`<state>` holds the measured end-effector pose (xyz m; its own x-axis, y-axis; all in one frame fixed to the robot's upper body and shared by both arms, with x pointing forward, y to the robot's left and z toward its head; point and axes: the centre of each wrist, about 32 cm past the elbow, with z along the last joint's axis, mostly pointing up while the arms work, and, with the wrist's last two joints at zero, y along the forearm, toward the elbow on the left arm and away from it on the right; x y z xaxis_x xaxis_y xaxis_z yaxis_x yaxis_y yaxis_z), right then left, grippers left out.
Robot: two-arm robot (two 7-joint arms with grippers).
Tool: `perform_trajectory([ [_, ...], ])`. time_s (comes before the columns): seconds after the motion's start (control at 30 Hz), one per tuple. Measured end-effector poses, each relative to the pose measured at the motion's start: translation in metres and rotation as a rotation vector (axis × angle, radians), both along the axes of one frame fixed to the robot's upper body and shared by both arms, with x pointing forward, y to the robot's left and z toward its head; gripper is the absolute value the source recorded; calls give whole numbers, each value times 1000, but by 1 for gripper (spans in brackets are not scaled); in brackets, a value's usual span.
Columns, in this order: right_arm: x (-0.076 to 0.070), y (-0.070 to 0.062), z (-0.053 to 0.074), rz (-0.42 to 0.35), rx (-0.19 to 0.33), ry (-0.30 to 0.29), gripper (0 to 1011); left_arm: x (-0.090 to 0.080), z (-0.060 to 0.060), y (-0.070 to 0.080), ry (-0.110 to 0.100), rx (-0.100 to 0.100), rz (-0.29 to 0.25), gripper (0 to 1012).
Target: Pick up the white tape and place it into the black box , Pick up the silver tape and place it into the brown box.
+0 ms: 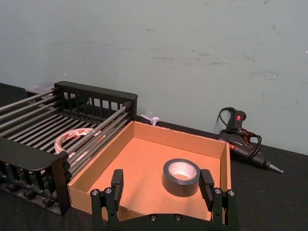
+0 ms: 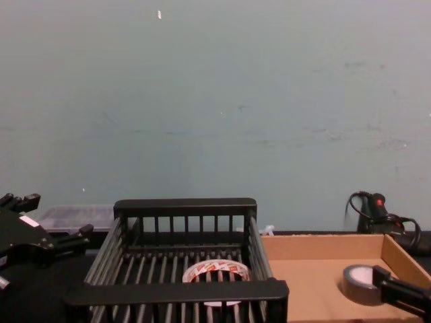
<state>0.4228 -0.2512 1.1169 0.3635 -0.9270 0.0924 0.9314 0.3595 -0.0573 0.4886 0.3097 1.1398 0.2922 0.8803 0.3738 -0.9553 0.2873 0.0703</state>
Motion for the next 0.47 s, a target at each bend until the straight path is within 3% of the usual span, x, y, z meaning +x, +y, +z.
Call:
perform_trajectory([
  [0.47, 0, 0, 0, -2, 0, 0, 1002, 0, 0, 0, 0, 0, 0, 1002],
])
